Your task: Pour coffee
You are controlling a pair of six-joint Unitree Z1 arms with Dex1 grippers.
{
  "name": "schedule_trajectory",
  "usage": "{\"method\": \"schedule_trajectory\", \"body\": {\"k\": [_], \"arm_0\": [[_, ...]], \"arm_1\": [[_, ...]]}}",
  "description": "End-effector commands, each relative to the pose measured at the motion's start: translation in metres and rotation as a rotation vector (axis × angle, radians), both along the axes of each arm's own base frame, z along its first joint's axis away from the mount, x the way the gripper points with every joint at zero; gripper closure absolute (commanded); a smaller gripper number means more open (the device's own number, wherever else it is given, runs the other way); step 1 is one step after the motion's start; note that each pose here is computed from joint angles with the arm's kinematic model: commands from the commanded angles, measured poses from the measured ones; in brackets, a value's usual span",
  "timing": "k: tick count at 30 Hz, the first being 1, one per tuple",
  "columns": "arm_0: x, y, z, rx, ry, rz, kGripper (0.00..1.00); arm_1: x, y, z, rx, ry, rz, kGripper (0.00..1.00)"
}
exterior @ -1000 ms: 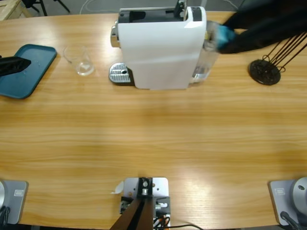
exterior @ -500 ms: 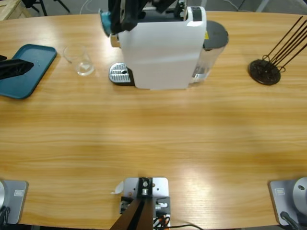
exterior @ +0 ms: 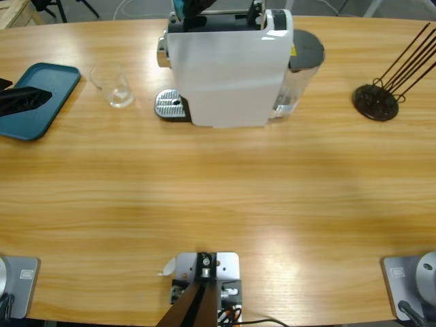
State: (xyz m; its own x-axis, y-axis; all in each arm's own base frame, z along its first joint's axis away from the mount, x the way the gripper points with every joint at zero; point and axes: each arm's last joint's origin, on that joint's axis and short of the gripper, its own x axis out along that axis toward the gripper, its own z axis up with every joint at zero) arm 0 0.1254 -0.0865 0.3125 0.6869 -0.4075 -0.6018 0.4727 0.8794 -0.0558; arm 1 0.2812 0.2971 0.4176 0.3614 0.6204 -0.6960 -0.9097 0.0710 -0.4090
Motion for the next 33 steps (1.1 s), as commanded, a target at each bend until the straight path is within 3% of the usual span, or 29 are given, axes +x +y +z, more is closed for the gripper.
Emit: {"method": "schedule_trajectory", "body": {"k": [1, 16, 33], "arm_0": [[0.001, -0.003, -0.005, 0.015, 0.028, -0.024, 0.000], [0.002, -0.004, -0.006, 0.015, 0.036, -0.031, 0.000], [0.001, -0.004, -0.006, 0.012, 0.034, -0.032, 0.000]], "arm_1": [[0.028, 0.017, -0.040, -0.075, 0.059, -0.012, 1.000], [0.045, 0.009, -0.040, -0.079, 0.055, -0.063, 1.000], [0.051, 0.015, -0.058, -0.107, 0.102, -0.060, 1.000]]}}
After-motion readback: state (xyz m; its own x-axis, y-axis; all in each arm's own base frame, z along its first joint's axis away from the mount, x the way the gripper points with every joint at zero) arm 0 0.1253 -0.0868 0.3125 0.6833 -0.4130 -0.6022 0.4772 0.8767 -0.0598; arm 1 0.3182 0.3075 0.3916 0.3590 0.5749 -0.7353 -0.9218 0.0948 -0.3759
